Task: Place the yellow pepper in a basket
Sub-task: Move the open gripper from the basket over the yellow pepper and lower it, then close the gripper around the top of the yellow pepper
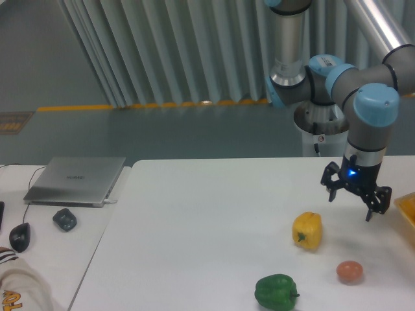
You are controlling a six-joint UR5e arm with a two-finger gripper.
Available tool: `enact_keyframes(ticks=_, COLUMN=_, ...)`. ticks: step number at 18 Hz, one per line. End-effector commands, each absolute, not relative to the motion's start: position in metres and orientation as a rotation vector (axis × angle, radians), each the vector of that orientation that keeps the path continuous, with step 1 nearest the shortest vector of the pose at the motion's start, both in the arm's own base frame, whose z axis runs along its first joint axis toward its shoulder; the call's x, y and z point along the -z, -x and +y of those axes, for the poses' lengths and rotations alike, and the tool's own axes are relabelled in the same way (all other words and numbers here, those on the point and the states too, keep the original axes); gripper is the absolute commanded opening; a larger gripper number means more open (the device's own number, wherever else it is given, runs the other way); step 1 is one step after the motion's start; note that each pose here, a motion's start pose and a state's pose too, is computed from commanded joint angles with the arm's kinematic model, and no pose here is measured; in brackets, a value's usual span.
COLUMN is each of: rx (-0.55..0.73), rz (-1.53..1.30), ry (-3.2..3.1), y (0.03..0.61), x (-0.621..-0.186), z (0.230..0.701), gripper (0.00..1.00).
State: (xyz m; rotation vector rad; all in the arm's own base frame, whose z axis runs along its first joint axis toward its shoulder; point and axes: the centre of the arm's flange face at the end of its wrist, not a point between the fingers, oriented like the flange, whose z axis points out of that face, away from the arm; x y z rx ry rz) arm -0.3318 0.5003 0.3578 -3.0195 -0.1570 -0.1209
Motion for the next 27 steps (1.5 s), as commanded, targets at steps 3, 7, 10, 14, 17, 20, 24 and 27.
enact_keyframes(ticks=3, rx=0.125, rz=-0.217, ry=3.017, y=0.320, x=-0.359, z=0.506, gripper=1.00)
enact_keyframes(ticks=7, rx=0.151, rz=-0.310, ry=3.039, y=0.301, x=-0.349, z=0.514, gripper=1.00)
enact_keyframes(ticks=10, rx=0.156, rz=-0.296, ry=3.051, y=0.288, x=-0.342, z=0.521, gripper=1.00)
enact_keyframes(ticks=14, rx=0.134, rz=-0.273, ry=3.091, y=0.283, x=-0.328, z=0.529, gripper=1.00)
enact_keyframes(ticks=17, rx=0.124, rz=-0.258, ry=3.089, y=0.286, x=-0.329, z=0.534, gripper=1.00)
enact_keyframes(ticks=20, rx=0.108, rz=-0.246, ry=3.095, y=0.286, x=-0.330, z=0.535, gripper=1.00)
enact_keyframes(ticks=24, rx=0.057, rz=-0.203, ry=3.137, y=0.280, x=-0.321, z=0.549, gripper=1.00)
enact_keyframes(ticks=27, rx=0.031, rz=-0.173, ry=3.179, y=0.275, x=-0.308, z=0.554, gripper=1.00)
